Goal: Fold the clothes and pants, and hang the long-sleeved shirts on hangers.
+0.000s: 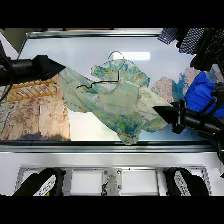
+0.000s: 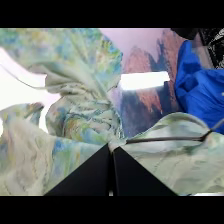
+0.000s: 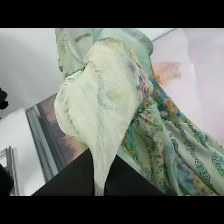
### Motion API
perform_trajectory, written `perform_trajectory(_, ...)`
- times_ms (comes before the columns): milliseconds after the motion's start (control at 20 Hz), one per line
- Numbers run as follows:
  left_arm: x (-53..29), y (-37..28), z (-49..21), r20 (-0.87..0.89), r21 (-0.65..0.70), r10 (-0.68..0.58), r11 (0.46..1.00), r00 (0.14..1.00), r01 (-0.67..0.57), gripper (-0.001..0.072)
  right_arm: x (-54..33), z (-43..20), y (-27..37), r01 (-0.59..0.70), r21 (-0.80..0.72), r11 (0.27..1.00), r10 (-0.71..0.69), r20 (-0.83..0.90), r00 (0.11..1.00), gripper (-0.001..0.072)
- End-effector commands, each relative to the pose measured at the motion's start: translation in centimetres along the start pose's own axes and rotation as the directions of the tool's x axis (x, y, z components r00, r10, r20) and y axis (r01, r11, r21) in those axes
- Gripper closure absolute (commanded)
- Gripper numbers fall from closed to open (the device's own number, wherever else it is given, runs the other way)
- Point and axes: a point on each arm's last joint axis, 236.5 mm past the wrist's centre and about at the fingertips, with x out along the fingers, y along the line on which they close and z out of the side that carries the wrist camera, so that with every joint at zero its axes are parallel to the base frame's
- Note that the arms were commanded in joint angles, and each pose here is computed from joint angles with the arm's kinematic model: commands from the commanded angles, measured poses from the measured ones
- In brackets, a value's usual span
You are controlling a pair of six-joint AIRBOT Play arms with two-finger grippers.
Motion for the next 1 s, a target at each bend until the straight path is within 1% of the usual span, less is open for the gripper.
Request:
perform_trajectory(0,-1.5,-4.3,1.6,0.039,0.143,-0.004,0.990,0.999,-0.002,0.0700,1.5,-0.3,1.6,-0.069,0.006,0.998,0.069,0.040,0.997,0.0705)
perform_trajectory(200,-1.1,-9.5,2.4,0.035,0.267,-0.070,0.962,0.997,0.058,0.0700,3.6,0.4,2.6,-0.105,-0.009,0.994,0.105,0.087,0.991,0.0706)
perform_trajectory(400,-0.3,-12.0,1.1,-0.056,0.314,-0.095,0.943,0.994,0.108,0.0700,4.9,0.5,2.3,-0.113,0.041,0.993,0.108,0.120,0.987,0.0705)
perform_trajectory(550,0.7,-12.6,-0.9,-0.132,0.306,-0.100,0.942,0.986,0.136,0.0700,5.3,1.6,2.2,-0.127,0.036,0.991,0.119,0.179,0.977,0.0706)
perform_trajectory(700,1.6,-12.3,-3.1,-0.178,0.290,-0.097,0.946,0.979,0.147,0.0700,5.4,2.0,1.6,-0.126,0.065,0.990,0.110,0.210,0.972,0.0706)
perform_trajectory(950,2.1,-11.8,-3.4,-0.114,0.234,-0.118,0.962,0.986,0.142,0.0700,6.6,0.7,2.2,-0.159,0.054,0.986,0.147,0.184,0.972,0.0705)
